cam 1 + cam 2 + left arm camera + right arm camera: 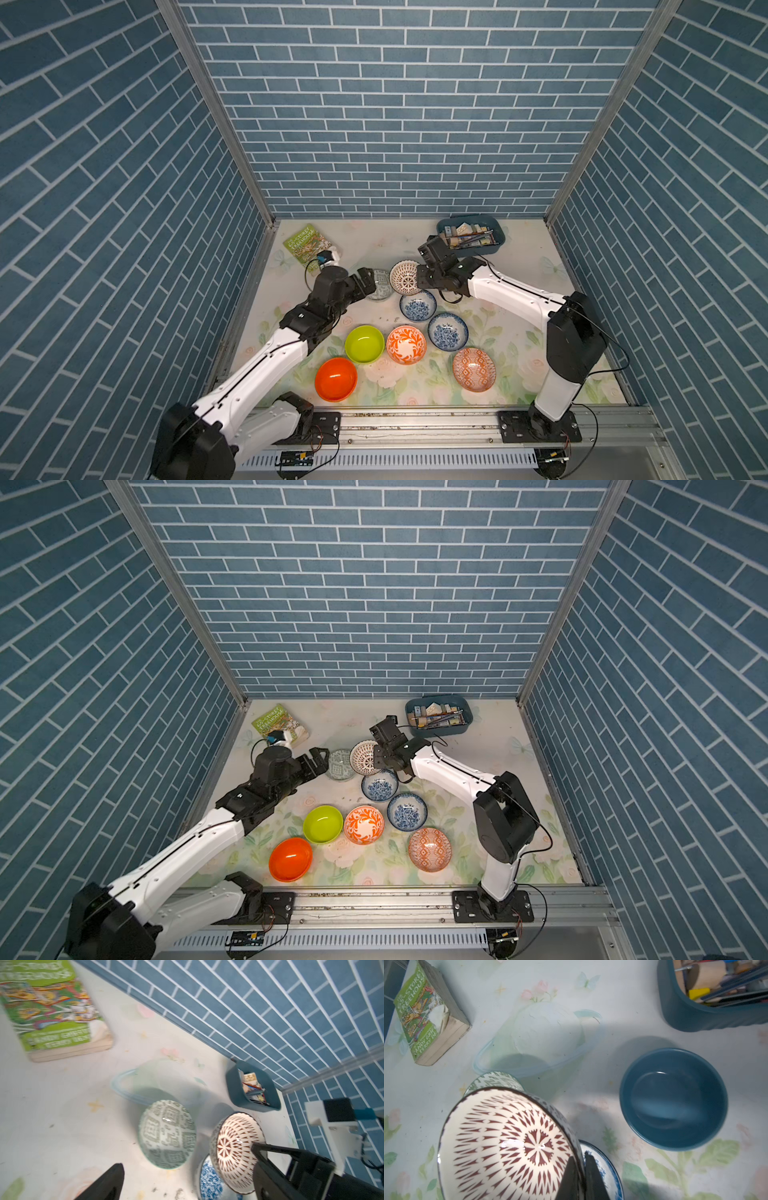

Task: Stack the bowls
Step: Place the bowl on the bowl.

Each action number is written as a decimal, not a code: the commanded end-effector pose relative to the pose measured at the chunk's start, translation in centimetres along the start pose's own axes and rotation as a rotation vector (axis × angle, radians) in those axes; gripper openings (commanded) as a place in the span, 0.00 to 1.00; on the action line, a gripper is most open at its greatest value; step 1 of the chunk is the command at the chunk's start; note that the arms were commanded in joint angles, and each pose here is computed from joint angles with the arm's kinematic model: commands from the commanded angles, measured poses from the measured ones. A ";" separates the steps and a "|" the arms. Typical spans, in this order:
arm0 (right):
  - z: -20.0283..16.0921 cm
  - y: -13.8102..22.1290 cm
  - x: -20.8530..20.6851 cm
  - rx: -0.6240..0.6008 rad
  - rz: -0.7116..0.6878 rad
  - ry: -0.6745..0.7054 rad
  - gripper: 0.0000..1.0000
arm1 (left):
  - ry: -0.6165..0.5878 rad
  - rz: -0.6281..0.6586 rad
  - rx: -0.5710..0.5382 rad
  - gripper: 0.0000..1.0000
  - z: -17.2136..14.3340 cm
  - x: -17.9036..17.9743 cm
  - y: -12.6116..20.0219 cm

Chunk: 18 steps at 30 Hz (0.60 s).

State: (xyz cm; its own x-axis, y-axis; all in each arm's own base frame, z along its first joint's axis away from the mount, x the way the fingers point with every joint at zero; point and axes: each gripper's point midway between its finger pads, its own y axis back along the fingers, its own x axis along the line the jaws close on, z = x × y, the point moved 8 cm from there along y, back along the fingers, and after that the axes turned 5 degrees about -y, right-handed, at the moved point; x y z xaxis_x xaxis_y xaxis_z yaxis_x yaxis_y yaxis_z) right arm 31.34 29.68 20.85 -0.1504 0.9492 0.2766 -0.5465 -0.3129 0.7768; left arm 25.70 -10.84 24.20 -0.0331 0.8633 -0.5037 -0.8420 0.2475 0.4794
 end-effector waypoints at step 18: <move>0.9 -5.7 8.2 0.044 0.103 0.050 0.00 | 0.210 -0.099 -0.057 1.00 -3.8 9.3 -1.3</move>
State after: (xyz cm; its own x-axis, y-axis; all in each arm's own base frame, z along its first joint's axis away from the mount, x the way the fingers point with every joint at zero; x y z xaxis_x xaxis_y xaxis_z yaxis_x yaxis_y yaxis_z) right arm 34.15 38.22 18.19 -0.2335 0.9248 0.3005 -0.4902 -0.3788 0.7850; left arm 24.11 -4.63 14.93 -0.1338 0.7448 -0.6538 -0.8423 0.2621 0.4710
